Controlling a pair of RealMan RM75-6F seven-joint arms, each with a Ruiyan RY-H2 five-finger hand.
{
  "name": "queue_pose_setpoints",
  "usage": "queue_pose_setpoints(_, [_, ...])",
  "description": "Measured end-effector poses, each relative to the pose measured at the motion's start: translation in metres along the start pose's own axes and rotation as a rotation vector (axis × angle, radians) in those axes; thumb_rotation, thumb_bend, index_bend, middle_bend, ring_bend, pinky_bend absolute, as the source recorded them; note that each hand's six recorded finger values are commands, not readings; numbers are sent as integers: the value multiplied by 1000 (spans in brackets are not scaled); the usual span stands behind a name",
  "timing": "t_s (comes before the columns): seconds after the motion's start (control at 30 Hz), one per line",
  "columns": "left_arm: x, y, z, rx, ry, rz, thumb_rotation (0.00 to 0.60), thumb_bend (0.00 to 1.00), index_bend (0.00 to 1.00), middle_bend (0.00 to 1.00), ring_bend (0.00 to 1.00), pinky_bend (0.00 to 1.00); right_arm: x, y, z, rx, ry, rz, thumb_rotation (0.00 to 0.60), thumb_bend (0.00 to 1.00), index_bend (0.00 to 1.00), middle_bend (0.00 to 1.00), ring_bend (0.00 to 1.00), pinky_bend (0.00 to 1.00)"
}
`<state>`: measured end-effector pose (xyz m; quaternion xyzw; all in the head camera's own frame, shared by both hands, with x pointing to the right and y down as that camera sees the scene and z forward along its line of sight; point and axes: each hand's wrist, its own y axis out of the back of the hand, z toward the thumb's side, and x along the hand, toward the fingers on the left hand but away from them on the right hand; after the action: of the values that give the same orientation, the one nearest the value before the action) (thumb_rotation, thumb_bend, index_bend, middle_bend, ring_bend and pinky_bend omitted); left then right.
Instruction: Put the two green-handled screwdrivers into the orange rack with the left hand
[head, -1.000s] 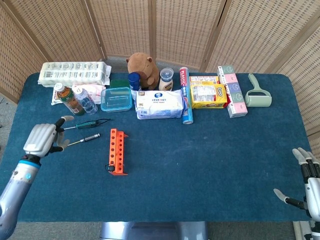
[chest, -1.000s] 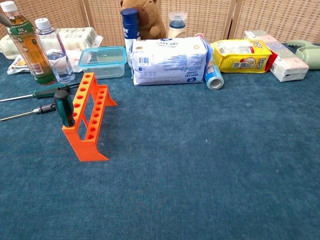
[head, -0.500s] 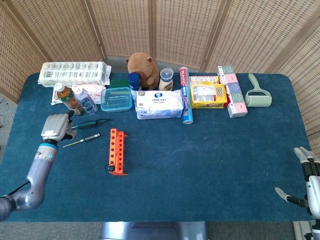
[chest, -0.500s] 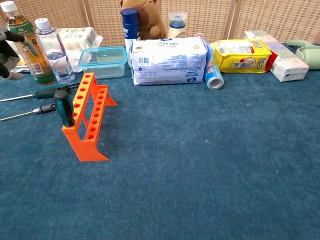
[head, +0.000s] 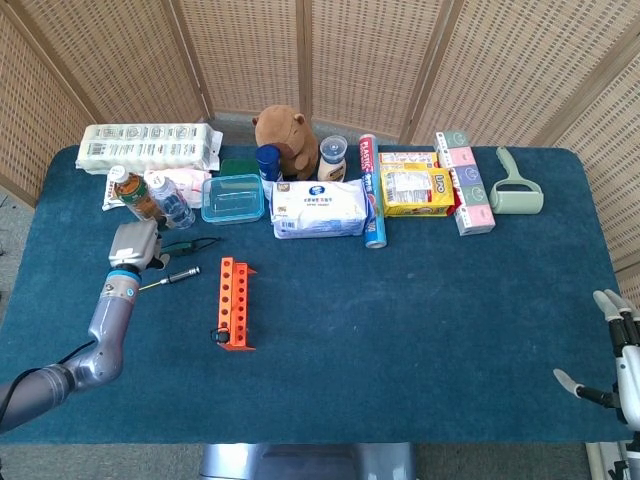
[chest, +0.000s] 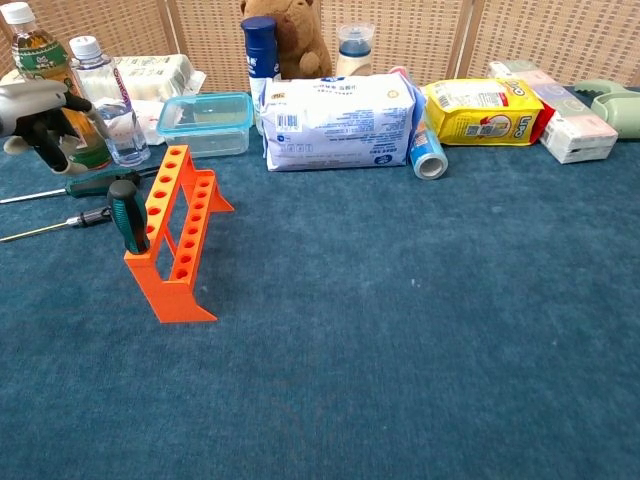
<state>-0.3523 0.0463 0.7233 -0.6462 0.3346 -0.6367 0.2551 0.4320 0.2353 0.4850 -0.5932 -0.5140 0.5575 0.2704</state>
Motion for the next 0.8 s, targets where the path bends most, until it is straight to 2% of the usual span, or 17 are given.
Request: queue_pose_setpoints(0.8, [12,-22,2,9,34,-48,600,313,304,780,717,857,-2,2,-3,-15,-4,9,600,104,16,42,0,5])
